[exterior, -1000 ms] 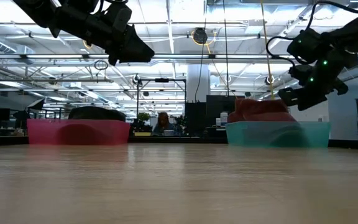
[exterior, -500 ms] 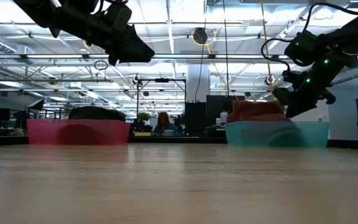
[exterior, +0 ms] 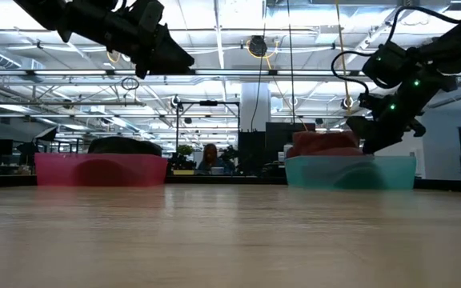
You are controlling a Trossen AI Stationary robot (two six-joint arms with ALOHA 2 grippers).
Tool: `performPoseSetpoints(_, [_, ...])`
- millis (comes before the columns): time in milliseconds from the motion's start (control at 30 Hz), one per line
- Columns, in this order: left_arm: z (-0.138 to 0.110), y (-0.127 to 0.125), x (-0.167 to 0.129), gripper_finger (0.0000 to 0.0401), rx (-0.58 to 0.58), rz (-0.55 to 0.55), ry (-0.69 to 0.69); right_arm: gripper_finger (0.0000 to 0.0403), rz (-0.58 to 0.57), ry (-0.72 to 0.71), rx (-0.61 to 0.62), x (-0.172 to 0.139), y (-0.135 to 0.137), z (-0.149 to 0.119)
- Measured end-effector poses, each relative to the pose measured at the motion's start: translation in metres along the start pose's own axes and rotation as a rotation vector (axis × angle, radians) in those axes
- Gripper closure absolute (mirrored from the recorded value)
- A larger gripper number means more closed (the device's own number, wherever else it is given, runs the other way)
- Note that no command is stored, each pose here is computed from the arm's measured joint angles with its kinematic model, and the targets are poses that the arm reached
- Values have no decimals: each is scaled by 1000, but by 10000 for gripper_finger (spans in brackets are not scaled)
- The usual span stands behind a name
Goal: Pick & Place hat
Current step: Put the red cap into the green bin
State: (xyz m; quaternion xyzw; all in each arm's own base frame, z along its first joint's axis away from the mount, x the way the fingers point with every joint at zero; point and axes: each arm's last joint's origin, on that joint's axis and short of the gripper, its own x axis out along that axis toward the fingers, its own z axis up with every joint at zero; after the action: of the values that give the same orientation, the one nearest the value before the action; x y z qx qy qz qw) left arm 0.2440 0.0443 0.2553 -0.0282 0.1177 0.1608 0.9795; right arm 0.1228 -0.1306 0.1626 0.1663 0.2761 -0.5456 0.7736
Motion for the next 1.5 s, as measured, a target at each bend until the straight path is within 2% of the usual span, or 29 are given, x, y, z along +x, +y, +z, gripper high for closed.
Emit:
performPoseSetpoints(233, [0, 0, 0, 235, -9, 0, 3, 402, 4, 19, 20, 7, 4, -10])
performPoseSetpoints(467, [0, 0, 0, 235, -9, 0, 5, 401, -36, 20, -42, 8, -1, -28])
performPoseSetpoints(600, [-1, 0, 0, 235, -3, 0, 9, 402, -29, -28, -46, -1, -4, -24])
performPoseSetpoints(900, [-3, 0, 0, 235, -12, 1, 30, 402, 11, -192, 29, -24, -10, -9])
performPoseSetpoints(1000, [-3, 0, 0, 235, -23, 1, 31, 402, 71, -233, 41, -30, -9, -6])
performPoseSetpoints(1200, [-3, 0, 0, 235, -22, 1, 30, 402, 294, -236, 44, -39, 5, -6])
performPoseSetpoints(1433, [-3, 0, 0, 235, -22, 2, 28, 403, 391, -148, 54, -41, 24, -19])
performPoseSetpoints(1500, [-3, 0, 0, 235, -21, 1, 26, 403, 374, -136, 61, -40, 27, -21])
